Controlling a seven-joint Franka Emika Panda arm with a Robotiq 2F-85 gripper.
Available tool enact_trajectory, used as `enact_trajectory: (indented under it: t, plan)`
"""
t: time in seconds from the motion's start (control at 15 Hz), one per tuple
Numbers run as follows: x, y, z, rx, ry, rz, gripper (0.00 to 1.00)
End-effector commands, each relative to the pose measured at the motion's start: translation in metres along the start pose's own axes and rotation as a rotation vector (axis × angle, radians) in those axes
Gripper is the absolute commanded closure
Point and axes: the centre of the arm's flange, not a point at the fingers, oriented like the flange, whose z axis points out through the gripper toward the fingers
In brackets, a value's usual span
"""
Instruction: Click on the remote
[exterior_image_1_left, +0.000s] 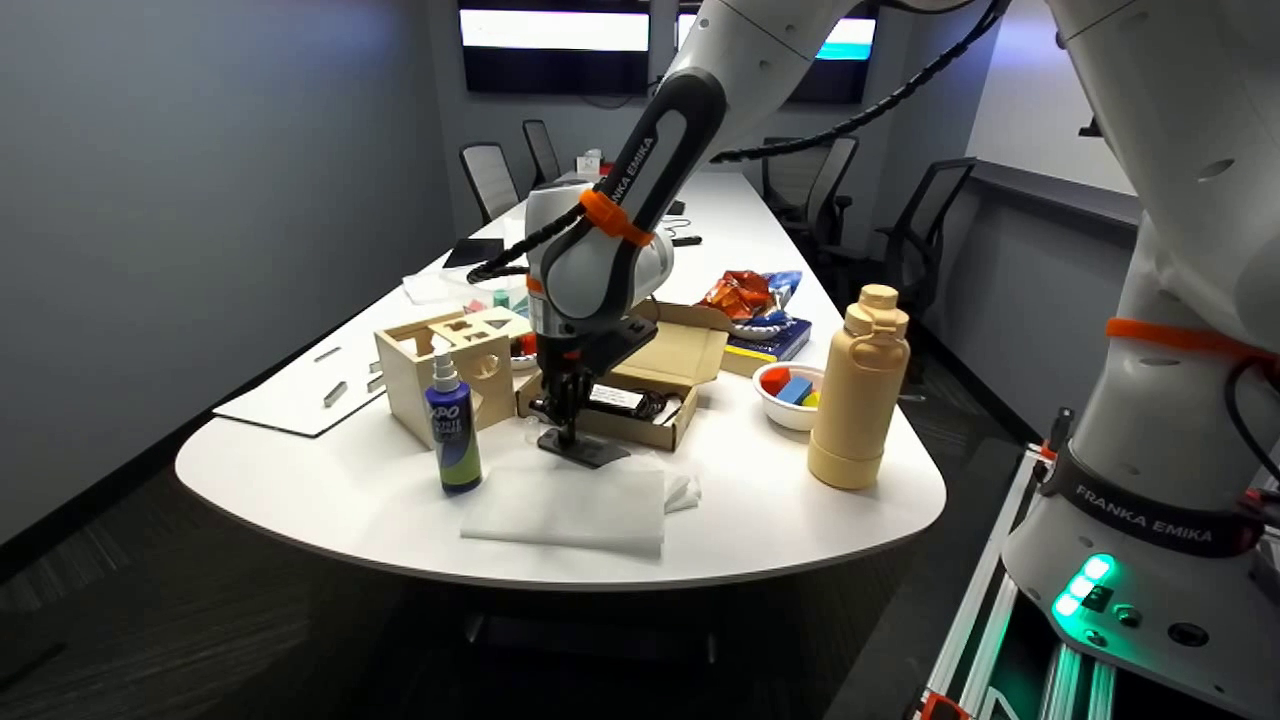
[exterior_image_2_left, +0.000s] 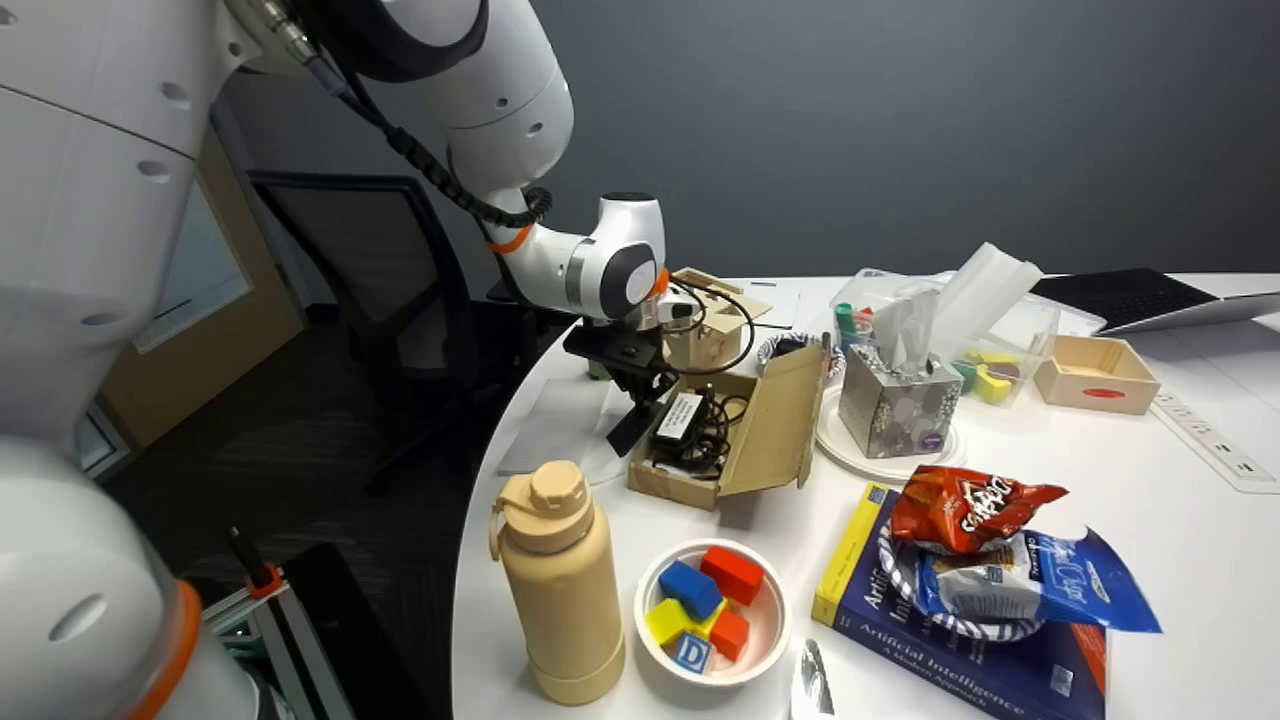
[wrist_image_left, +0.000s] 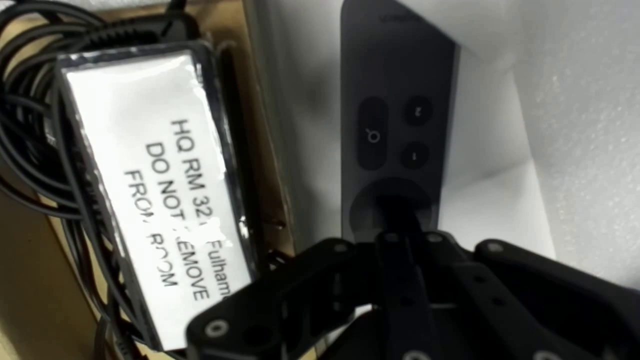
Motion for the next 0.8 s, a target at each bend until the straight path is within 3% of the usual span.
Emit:
enact_trajectory:
  t: [0.0, 0.73]
  plan:
    - [0.002, -0.002, -0.002, 0.018, -0.025, 0.031, 1.00]
    - [0.011, -0.015, -0.063, 0.026, -0.004, 0.032, 1.00]
